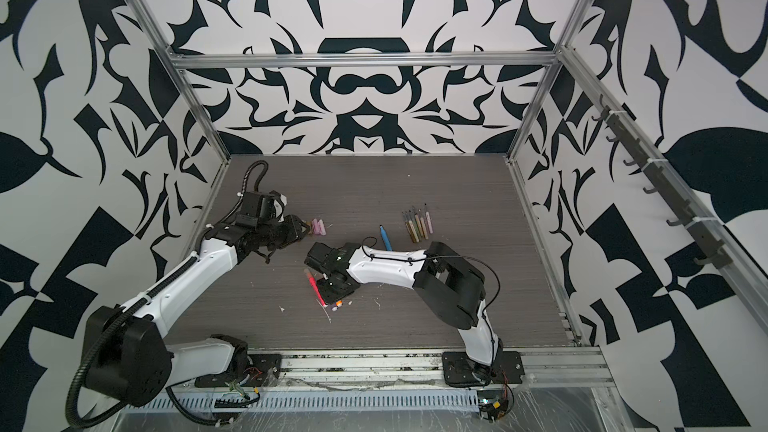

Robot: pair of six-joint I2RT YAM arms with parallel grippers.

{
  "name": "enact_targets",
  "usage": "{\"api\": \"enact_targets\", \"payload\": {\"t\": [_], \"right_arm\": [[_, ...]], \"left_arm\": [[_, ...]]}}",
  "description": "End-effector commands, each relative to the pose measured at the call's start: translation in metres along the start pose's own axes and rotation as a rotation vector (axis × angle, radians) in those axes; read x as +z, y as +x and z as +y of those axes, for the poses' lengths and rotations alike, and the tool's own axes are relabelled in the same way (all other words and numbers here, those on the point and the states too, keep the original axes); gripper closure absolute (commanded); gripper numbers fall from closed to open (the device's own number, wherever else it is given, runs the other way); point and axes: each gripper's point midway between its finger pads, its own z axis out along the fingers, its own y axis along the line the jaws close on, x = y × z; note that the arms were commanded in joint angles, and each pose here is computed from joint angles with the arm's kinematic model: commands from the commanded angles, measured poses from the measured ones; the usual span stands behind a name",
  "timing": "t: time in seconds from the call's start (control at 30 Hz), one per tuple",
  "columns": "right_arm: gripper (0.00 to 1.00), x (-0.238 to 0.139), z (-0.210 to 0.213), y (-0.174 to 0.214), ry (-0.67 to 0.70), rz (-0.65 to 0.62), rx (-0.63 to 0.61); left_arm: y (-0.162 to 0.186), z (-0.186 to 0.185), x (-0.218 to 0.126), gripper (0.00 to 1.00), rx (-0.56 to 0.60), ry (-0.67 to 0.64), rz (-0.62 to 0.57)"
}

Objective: Open the pen caps
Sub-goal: 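Move the right gripper to the orange felt marker and grasp it, then lift the orange marker and bring its cap toward the left gripper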

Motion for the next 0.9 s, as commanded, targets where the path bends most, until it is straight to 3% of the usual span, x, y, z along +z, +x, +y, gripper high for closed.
{"api": "enact_targets", "payload": {"t": [0.0, 0.23, 0.63, 0.87], "right_arm": [[0.72, -0.011, -0.001, -0.01, 0.03, -0.03, 0.022], [0.76, -0.01, -0.003, -0.01, 0.05, -0.026, 0.02], [0.75, 0.009, -0.02, 0.008, 0.149, 0.033, 0.032], [0.86, -0.014, -0.04, -0.006, 0.08, -0.014, 0.1]], "left_arm": [[0.0, 0.0, -0.005, 0.59, -0.012, 0.022, -0.009], [0.001, 0.003, -0.004, 0.59, -0.021, 0.024, -0.006], [0.003, 0.004, -0.003, 0.59, -0.026, 0.027, 0.0], [0.009, -0.007, 0.004, 0.57, -0.028, 0.08, 0.053]]}}
